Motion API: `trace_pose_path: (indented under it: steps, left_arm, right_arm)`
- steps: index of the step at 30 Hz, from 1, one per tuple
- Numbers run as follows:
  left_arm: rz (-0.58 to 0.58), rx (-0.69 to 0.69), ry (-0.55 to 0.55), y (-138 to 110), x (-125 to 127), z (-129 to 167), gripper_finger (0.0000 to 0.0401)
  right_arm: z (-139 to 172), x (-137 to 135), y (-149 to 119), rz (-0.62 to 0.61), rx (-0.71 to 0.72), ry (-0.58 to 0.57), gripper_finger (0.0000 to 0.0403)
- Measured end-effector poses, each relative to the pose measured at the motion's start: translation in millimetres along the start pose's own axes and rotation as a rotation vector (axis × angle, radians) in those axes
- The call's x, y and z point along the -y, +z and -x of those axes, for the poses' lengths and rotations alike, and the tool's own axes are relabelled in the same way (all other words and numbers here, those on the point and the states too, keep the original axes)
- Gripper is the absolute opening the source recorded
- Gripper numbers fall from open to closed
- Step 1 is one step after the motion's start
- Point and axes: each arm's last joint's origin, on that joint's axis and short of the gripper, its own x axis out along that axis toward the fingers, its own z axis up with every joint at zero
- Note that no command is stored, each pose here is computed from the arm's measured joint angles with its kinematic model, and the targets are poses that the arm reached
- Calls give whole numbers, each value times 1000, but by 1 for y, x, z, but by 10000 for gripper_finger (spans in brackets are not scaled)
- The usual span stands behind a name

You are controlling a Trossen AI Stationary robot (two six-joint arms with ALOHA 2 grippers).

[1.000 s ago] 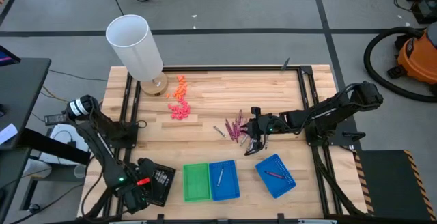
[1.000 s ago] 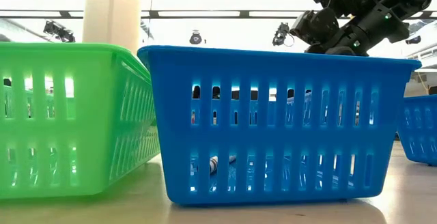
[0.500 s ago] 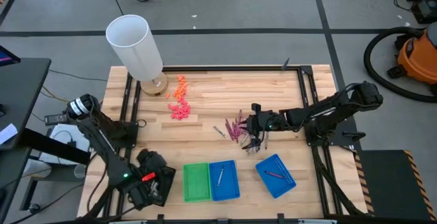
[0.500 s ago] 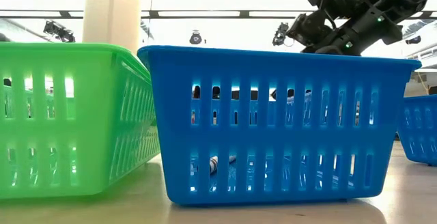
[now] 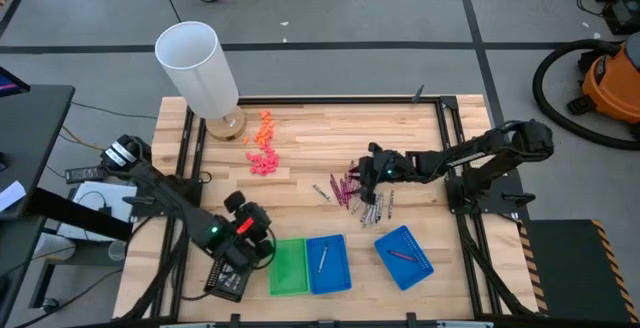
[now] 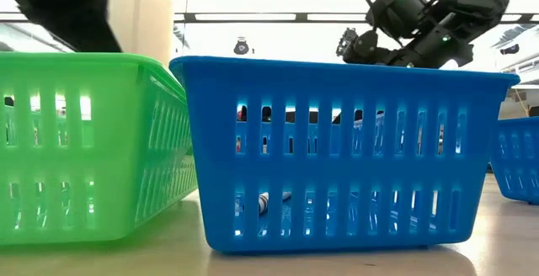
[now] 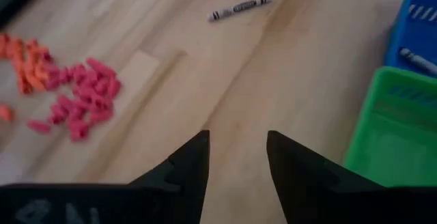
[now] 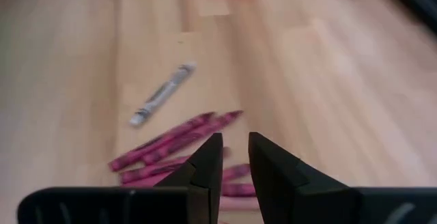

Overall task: Sort crayons
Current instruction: Put the white crayon into the black bin

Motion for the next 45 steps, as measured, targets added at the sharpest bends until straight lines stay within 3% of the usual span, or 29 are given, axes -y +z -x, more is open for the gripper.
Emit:
trace_pose_path:
  steps: [8,16,21,32,38,45]
  left_arm:
    - [-38,-14,51,12,-8,-13,157]
    - [-44,-35,62,12,-11,-15,157]
    - [-65,-71,57,9,-11,-13,157]
    - [-93,-84,31,3,-8,-7,157]
    - [-101,-90,25,1,-7,-5,157]
    - [-102,-89,10,0,-6,-4,157]
  right_arm:
    - [-39,-24,21,69,-81,88,85]
    - [-69,-42,36,91,-91,112,133]
    - [-84,-45,34,89,-127,101,161]
    - [-102,-45,18,98,-178,67,159]
    - [-105,-46,16,86,-180,74,135]
    - [-106,-47,15,92,-174,97,56]
